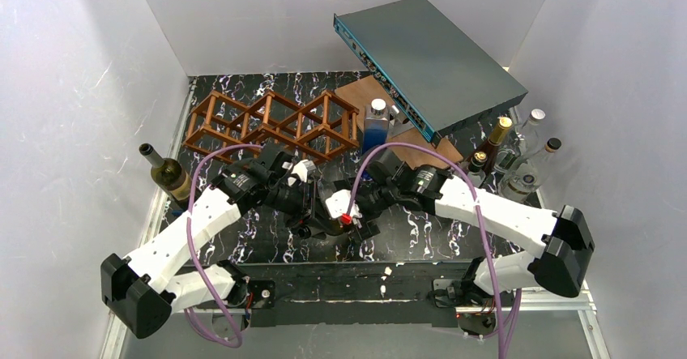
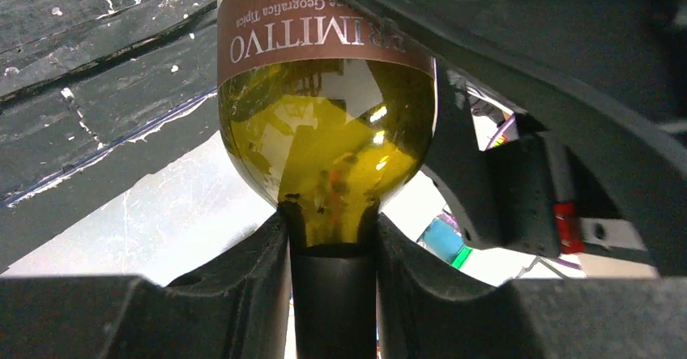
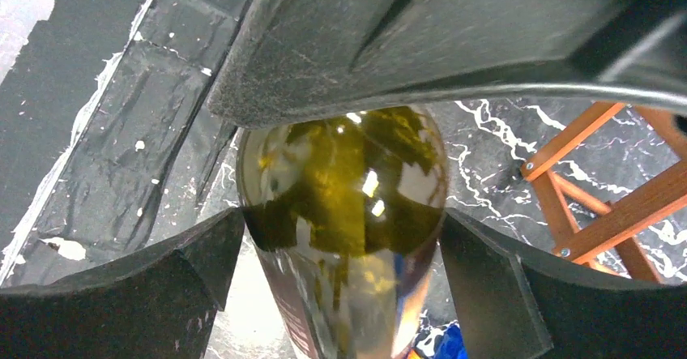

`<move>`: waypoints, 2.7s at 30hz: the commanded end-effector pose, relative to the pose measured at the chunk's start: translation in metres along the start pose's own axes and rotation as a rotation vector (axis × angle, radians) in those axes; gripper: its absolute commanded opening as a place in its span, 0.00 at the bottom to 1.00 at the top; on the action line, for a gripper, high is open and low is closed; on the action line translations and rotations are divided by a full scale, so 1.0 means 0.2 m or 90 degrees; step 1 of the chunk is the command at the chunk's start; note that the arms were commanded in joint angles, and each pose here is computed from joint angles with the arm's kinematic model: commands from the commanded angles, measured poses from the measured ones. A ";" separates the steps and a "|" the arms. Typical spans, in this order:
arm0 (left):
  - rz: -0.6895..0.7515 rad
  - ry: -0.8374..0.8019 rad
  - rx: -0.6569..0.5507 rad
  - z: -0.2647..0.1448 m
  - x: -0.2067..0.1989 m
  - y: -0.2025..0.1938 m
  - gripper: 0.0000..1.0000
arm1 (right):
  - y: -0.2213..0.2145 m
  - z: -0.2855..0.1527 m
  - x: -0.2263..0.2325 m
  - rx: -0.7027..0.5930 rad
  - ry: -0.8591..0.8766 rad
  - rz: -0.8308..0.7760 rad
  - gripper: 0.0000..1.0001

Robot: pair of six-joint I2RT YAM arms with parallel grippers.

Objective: Take the wine bottle off the wine rack
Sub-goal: Pick up the wine bottle from the wine rack.

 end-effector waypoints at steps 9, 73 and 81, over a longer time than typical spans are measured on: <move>0.066 -0.094 0.018 -0.06 -0.15 -0.01 0.00 | -0.05 0.11 0.00 -0.032 -0.081 0.062 0.98; 0.880 -0.347 -0.531 0.00 0.12 0.06 0.98 | -0.22 -0.05 0.10 -0.237 0.002 0.219 0.09; 0.927 -0.335 -0.501 0.14 -0.03 0.09 0.95 | -0.24 -0.05 0.09 -0.237 -0.003 0.227 0.10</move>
Point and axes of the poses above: each gripper's point midway between its finger pads, its own z axis out along the fingers, its own x axis along the line the jaws close on, y = z × x, the point moved 10 cm from there along -z, back along the fingers, and after that the axes turned 7 degrees about -z, right-handed, at the moved point
